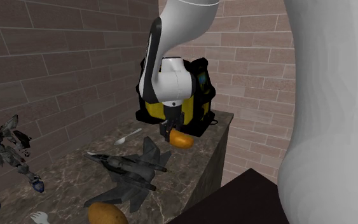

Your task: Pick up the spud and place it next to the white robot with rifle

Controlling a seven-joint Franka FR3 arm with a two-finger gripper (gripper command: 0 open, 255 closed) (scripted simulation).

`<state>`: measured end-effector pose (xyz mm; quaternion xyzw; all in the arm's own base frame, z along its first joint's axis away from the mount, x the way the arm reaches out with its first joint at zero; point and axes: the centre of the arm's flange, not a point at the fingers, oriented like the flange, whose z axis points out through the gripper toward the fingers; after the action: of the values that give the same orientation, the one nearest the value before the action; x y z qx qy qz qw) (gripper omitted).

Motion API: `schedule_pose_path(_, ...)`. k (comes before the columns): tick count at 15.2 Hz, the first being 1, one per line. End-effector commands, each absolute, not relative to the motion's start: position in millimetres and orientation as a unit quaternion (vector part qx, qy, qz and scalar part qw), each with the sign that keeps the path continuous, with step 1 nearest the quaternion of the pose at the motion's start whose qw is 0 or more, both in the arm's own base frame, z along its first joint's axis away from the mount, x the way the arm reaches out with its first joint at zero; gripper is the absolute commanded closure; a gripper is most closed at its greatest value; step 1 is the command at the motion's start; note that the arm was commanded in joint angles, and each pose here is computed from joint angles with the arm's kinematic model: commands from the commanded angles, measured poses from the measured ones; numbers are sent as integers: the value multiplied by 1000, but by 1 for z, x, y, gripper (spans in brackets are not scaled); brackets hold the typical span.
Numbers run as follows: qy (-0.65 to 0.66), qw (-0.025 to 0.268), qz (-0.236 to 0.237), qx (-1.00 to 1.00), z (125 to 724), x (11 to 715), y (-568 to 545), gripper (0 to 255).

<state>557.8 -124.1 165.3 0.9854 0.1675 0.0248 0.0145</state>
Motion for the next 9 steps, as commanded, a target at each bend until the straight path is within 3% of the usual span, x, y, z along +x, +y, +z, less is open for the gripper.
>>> schedule_pose_path(1,168,14,25,985,176,558,-123,255)
schedule_pose_path(9,168,14,25,985,218,558,-123,255)
